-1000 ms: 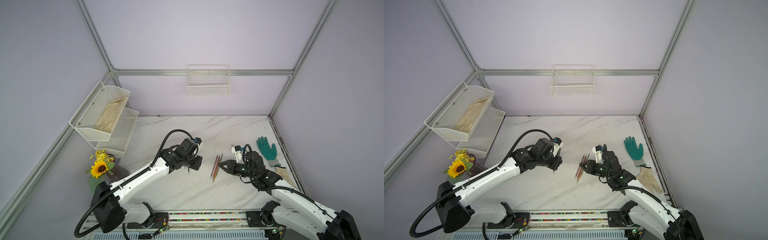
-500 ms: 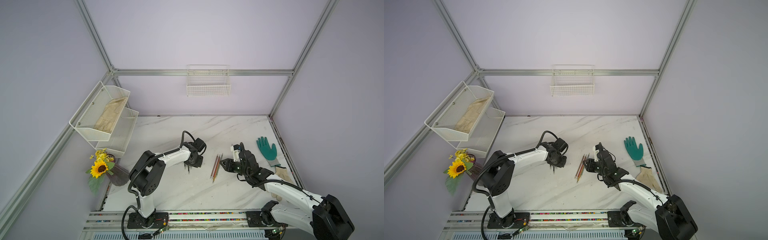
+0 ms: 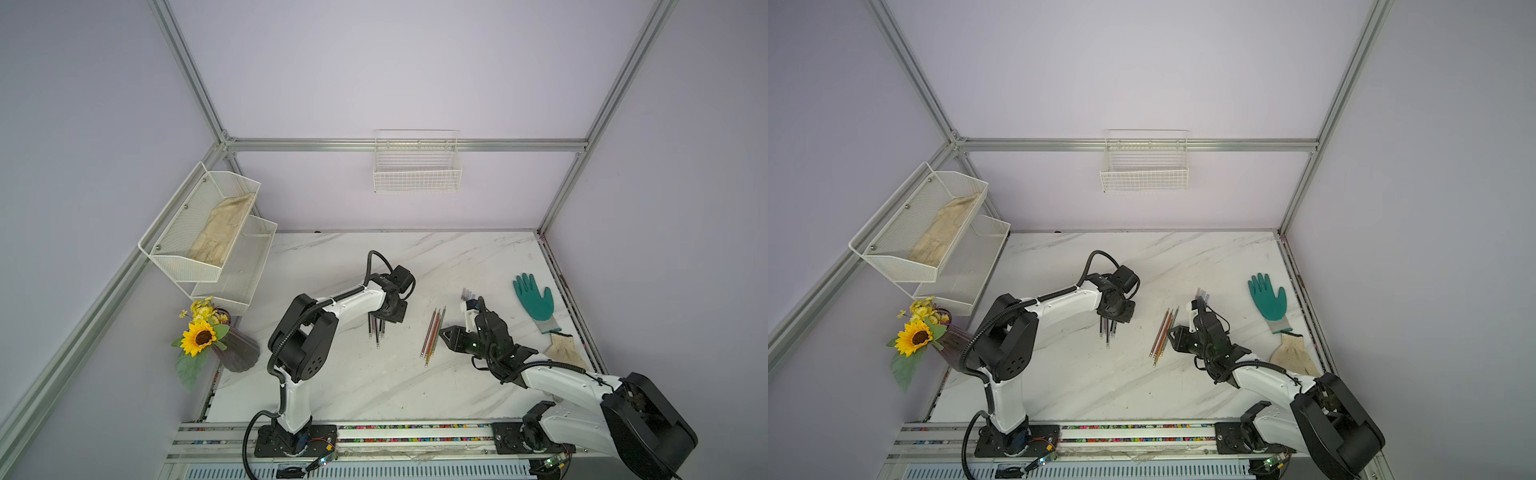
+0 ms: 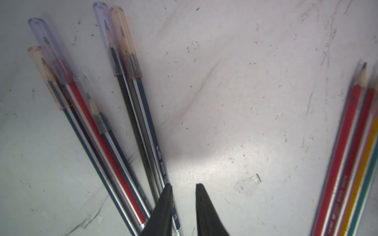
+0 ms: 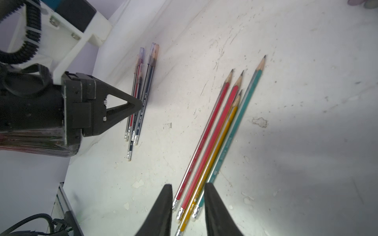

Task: Remove the protective cover of the pencils
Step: Pick up the pencil from the center of the board.

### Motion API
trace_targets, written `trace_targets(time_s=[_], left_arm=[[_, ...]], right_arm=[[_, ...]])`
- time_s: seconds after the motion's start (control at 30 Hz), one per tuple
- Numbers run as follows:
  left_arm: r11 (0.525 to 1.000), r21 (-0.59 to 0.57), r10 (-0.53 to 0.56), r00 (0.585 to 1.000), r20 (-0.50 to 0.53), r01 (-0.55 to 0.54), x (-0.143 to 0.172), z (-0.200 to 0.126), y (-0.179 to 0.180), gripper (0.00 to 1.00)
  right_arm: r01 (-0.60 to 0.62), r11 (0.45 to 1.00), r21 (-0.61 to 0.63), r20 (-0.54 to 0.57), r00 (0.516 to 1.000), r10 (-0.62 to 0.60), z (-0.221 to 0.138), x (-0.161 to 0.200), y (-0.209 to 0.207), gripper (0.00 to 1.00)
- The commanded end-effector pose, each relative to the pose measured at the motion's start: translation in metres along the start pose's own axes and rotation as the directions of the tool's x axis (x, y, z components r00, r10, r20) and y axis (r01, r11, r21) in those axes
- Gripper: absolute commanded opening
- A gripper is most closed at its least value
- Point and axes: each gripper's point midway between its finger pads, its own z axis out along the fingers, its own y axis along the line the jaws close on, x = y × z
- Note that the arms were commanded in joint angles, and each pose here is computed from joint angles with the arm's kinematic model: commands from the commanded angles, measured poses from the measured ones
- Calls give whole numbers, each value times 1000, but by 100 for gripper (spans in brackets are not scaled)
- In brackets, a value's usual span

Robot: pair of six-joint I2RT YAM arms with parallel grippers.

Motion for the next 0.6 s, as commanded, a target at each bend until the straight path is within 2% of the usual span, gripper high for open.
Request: trace_targets(time_s=[0.0, 0.33, 0.57], left_arm=[[999, -34, 13, 999, 49, -11, -21, -9, 5, 22], [998, -65, 18, 998, 54, -15, -19, -9, 11, 22], [999, -28, -15, 1000, 24, 16, -13, 1, 13, 21]], right_arm=[[7, 999, -41, 36, 999, -6, 2, -13, 13, 30], [-1, 999, -33, 40, 999, 3, 2, -13, 12, 30], [-1, 1000, -29, 45, 999, 2, 1, -14, 12, 30]])
